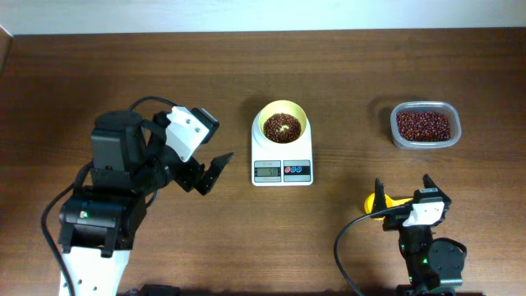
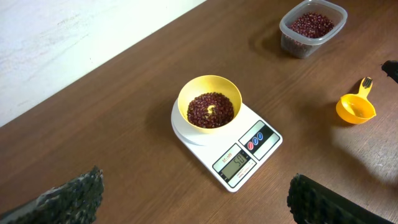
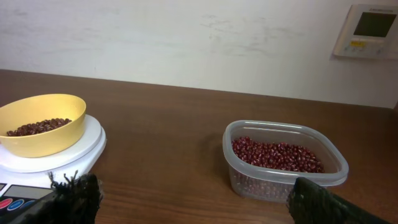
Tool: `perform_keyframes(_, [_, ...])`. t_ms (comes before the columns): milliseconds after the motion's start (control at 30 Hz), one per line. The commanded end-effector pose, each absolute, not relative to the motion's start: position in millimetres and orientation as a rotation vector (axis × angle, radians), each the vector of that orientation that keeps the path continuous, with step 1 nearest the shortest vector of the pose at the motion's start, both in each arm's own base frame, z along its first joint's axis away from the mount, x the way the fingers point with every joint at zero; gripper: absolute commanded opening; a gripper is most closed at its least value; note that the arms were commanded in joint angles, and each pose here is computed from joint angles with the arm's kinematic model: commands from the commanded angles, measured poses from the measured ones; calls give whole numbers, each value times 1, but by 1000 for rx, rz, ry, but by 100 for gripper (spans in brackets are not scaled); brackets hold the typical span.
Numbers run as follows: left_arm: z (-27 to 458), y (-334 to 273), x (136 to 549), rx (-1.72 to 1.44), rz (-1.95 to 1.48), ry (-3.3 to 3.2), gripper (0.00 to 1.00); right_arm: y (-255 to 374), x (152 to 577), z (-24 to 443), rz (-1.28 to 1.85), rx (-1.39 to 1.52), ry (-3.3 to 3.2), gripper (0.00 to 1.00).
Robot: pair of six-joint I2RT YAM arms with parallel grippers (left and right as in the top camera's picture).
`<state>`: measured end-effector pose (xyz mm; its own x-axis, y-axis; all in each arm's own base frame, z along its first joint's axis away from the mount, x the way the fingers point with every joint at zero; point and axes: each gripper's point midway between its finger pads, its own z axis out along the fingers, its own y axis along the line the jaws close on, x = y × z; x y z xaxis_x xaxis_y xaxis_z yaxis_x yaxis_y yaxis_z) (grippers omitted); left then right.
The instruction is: Scoop item into bowl and weigh 50g on scale
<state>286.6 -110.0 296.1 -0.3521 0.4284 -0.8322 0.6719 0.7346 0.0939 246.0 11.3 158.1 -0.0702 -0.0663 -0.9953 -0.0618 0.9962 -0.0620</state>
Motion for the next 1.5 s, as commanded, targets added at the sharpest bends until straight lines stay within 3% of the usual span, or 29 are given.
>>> perform_keyframes(0, [304,-109,288,820,-326,1987,99,8,246,156,-20,-91,1646,99])
perform_keyframes(700, [304,-108,266,824,-337,2006,99,8,246,156,-20,-91,1646,99])
perform_keyframes(900, [272,-120,206,910,-378,1954,99,8,246,156,-20,-91,1646,99])
perform_keyframes(1033, [246,-84,203,472,-346,1911,99,8,246,156,-20,-91,1646,99])
perform_keyframes(1167, [218,-72,195,412,-286,1762,99,8,246,156,-20,-91,1646,99])
perform_keyframes(1467, [193,-43,231,210,-163,1617,99,8,246,156,-20,-91,1646,99])
